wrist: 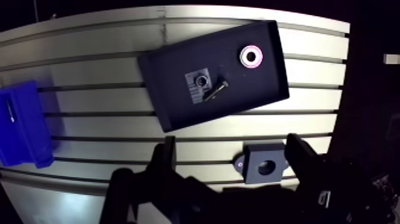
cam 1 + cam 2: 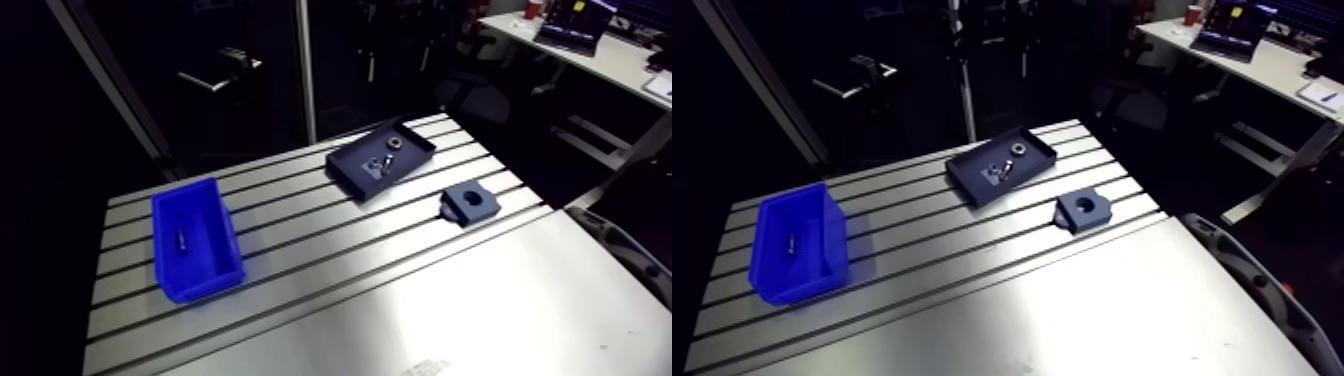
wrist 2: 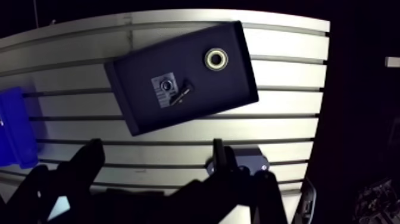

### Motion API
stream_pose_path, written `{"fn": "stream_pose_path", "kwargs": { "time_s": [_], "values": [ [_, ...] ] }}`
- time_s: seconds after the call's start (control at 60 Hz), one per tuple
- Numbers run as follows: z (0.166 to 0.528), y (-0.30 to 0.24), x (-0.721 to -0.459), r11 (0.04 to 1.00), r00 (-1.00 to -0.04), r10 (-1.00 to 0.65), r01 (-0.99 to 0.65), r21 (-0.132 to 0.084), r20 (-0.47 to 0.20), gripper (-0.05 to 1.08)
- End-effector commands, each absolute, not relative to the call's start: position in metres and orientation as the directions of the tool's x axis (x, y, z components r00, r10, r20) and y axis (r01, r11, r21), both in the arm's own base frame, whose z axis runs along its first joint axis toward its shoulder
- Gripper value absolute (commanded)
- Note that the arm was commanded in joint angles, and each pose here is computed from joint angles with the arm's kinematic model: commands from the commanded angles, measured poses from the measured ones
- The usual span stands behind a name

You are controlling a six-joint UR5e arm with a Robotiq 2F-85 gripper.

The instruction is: Pick up the bearing and press it into the housing until flush.

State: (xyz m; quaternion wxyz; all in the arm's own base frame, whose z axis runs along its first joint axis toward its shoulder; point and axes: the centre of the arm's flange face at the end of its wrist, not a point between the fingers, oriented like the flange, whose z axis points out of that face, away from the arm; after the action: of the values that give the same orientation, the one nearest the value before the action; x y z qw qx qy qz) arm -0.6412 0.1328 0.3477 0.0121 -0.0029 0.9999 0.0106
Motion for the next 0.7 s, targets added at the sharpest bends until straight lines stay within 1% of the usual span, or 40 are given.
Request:
{"fn": "stream_pose_path", "kwargs": {
  "time_s": [0.017, 0.167, 0.217, 0.367, 0.4, 0.583, 0.7],
  "values": [
    [0.306, 0.156, -0.669, 1.000, -0.999, 0.016, 0.016, 0.023, -0.030, 0.00],
    [0.294, 0.165, -0.672, 0.999, -0.999, 0.037, 0.036, 0.021, -0.035, 0.00],
    [0.288, 0.168, -0.672, 0.999, -0.998, 0.043, 0.043, 0.017, -0.041, 0.00],
    [0.282, 0.171, -0.673, 0.999, -0.998, 0.048, 0.047, 0.017, -0.045, 0.00],
    [0.277, 0.172, -0.673, 0.999, -0.997, 0.051, 0.050, 0.012, -0.051, 0.01],
    [0.265, 0.174, -0.677, 0.999, -0.998, 0.050, 0.049, 0.020, -0.043, 0.01],
    [0.254, 0.176, -0.679, 0.999, -0.998, 0.051, 0.050, 0.019, -0.043, 0.01]
  ]
}}
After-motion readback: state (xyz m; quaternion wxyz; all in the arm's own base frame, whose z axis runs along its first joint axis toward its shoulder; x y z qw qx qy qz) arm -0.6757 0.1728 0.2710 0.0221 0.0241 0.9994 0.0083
